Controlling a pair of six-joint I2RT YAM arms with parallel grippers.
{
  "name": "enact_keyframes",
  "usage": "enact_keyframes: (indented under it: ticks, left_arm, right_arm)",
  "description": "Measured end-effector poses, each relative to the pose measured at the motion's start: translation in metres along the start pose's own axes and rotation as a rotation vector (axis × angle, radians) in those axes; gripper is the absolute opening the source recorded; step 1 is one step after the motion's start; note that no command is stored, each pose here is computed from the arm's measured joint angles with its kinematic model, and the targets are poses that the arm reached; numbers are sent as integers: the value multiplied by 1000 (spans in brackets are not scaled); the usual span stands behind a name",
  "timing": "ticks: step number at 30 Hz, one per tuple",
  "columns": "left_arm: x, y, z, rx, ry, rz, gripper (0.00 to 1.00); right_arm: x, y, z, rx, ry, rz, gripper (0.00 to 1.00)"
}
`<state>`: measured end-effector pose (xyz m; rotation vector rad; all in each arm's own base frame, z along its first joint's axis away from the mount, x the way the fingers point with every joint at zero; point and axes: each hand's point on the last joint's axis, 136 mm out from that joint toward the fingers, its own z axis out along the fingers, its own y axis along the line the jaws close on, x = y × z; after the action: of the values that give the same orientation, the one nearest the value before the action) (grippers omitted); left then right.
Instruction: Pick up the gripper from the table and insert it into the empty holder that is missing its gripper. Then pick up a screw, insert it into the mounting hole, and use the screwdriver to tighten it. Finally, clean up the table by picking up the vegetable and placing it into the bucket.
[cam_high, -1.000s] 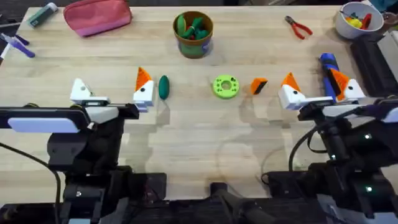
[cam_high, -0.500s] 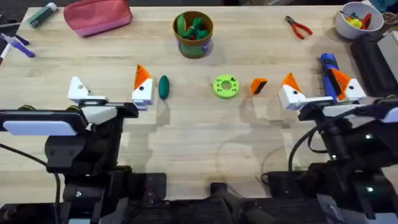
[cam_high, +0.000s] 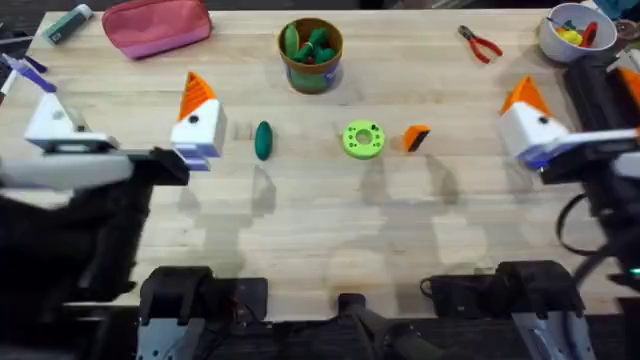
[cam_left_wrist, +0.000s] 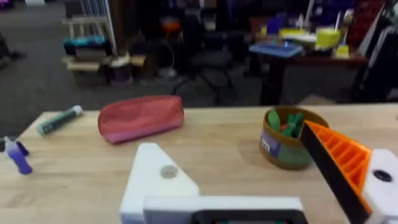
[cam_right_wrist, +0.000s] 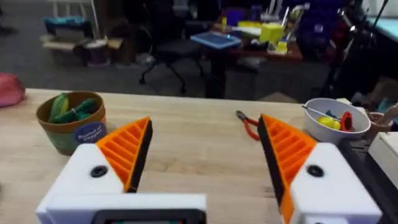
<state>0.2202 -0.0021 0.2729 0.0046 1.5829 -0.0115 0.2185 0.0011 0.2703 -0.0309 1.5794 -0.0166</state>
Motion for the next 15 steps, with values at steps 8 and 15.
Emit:
enact_keyframes:
  ticks: [8, 15]
  left_arm:
    - [-7, 0, 21, -1, 304, -1, 986]
    - [8, -1, 50, -6, 597, -42, 986]
  right_arm:
    - [-14, -1, 13, -8, 262, 5, 992]
    - [9, 0, 29, -19, 635, 12, 992]
